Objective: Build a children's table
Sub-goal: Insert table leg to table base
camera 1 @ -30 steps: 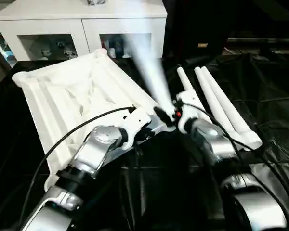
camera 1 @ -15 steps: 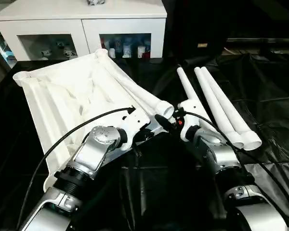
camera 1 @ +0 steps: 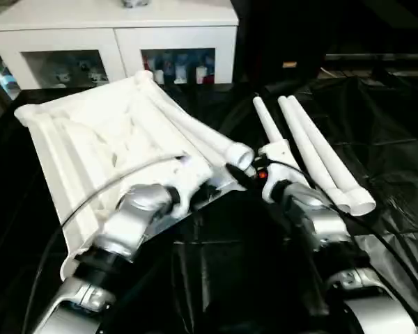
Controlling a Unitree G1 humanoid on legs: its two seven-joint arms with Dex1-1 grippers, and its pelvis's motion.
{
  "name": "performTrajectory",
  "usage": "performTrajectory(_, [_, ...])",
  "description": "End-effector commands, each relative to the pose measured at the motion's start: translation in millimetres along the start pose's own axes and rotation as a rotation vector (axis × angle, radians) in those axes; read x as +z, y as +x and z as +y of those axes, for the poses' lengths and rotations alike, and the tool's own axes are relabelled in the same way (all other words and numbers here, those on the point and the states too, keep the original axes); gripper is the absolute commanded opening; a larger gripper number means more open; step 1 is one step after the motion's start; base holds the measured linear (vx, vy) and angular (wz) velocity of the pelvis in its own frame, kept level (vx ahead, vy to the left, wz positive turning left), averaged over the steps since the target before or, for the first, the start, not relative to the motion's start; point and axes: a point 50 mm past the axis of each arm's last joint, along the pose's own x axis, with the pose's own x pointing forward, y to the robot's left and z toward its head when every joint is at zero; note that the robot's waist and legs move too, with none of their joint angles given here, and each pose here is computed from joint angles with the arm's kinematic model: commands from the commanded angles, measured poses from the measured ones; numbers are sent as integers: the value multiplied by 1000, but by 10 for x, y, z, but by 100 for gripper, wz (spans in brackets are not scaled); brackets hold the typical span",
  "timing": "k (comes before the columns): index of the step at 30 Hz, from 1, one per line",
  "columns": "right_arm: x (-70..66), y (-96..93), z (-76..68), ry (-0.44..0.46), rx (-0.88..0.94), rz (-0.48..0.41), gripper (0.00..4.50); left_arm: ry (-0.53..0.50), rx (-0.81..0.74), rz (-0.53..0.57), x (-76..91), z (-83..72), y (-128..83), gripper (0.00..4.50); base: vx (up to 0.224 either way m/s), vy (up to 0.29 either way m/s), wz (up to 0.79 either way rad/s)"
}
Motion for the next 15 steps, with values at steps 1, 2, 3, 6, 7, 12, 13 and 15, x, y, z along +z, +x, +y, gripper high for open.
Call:
performTrajectory(1, [103, -30, -35, 11, -5, -52, 258, -78, 12, -83, 164, 91, -91, 86, 0, 0, 0])
performTrajectory(2, [123, -46, -36, 17, 1, -69, 258, -172, 19, -143, 235, 149, -126, 94, 0, 0, 0])
performTrajectory(3, [133, -55, -34, 20, 4, -78, 258, -246, 39, -182, 275, 200, -135, 94, 0, 0, 0])
performTrajectory(6, [154, -71, -15, 26, 15, -102, 257, -440, 88, -266, 324, 312, -135, 131, 0, 0, 0])
performTrajectory(7, [154, -71, -15, 26, 15, -102, 256, -440, 88, -266, 324, 312, -135, 134, 0, 0, 0])
performTrajectory(12, [244, -90, -3, 60, 22, -159, 245, -665, 199, -248, 224, 384, -43, 179, 0, 0, 0])
performTrajectory(13, [260, -94, -1, 66, 23, -166, 233, -709, 209, -244, 209, 377, -14, 181, 0, 0, 0])
performTrajectory(15, [281, -98, 7, 68, 27, -177, 215, -794, 210, -228, 183, 343, 58, 200, 0, 0, 0])
